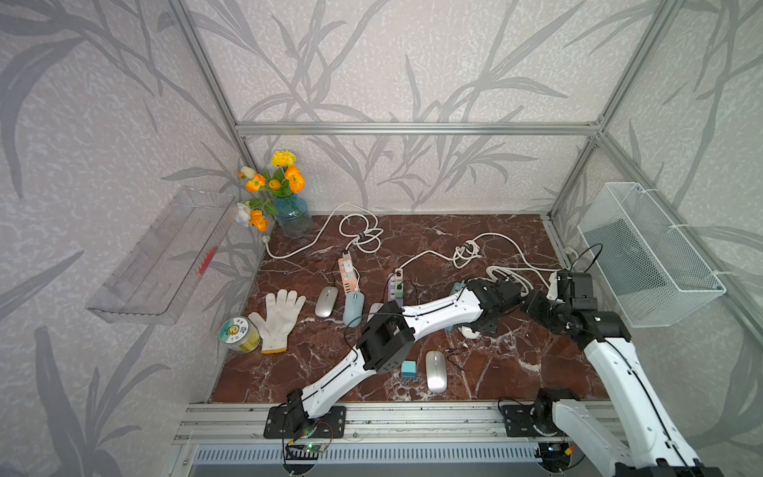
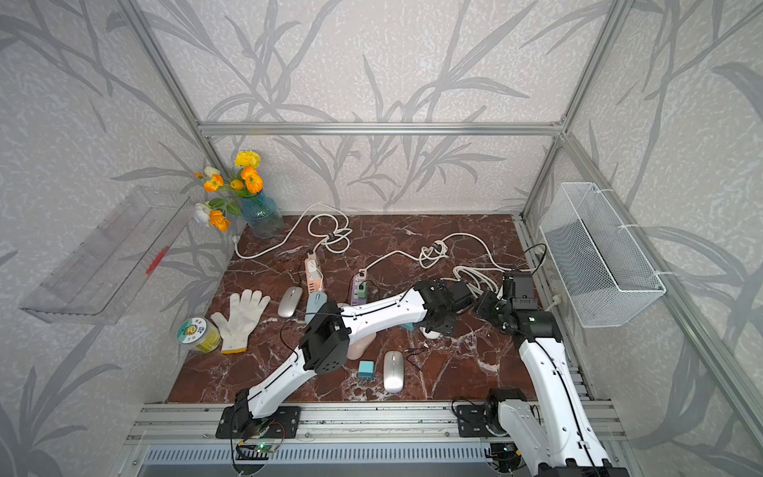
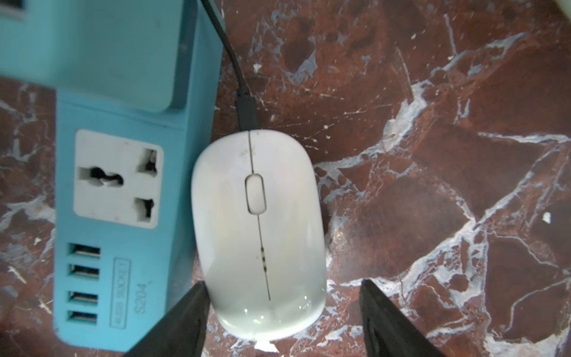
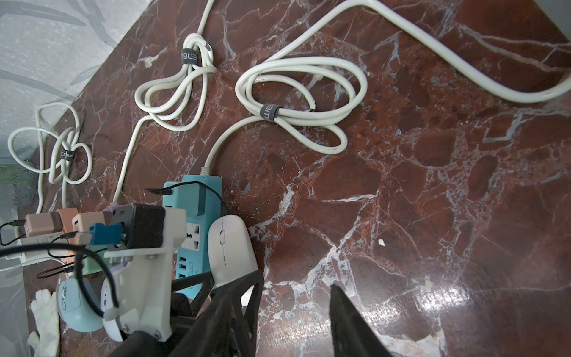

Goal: Unplug the wireless mouse
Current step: Pick up the mouse from the center of the board.

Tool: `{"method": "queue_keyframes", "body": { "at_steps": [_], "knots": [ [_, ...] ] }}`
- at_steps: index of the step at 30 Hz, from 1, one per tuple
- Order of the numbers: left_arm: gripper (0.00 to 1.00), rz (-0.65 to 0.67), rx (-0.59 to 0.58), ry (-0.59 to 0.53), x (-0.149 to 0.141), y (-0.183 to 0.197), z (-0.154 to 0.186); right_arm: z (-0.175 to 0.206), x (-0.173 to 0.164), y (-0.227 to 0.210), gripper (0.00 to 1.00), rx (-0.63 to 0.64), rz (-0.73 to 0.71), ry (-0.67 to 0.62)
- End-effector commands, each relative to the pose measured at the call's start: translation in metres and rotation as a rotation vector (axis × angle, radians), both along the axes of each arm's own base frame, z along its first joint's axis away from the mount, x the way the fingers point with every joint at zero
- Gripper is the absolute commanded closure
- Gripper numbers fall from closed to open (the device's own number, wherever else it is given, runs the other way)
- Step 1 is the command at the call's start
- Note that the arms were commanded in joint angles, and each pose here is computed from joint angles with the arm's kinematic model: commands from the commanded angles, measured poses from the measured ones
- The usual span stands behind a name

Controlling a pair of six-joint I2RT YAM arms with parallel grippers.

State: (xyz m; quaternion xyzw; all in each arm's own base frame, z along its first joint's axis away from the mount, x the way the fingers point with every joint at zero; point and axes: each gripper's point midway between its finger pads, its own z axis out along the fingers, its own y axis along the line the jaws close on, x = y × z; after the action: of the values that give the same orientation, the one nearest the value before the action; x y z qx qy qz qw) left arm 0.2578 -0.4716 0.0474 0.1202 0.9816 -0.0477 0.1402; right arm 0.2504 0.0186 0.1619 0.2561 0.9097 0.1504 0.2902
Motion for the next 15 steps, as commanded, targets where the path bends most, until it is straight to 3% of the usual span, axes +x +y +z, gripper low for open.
{"method": "queue_keyframes", "body": {
  "at_steps": [1, 15],
  "knots": [
    [0.26, 0.024, 0.063, -0.013, 0.003, 0.010, -0.005, -0.003, -0.005, -0.004, 0.49, -0.011, -0.017, 0.017],
    [0.28, 0.061, 0.123, -0.029, 0.019, 0.016, -0.030, -0.005, -0.003, -0.003, 0.49, -0.015, -0.007, 0.023]
  ]
}}
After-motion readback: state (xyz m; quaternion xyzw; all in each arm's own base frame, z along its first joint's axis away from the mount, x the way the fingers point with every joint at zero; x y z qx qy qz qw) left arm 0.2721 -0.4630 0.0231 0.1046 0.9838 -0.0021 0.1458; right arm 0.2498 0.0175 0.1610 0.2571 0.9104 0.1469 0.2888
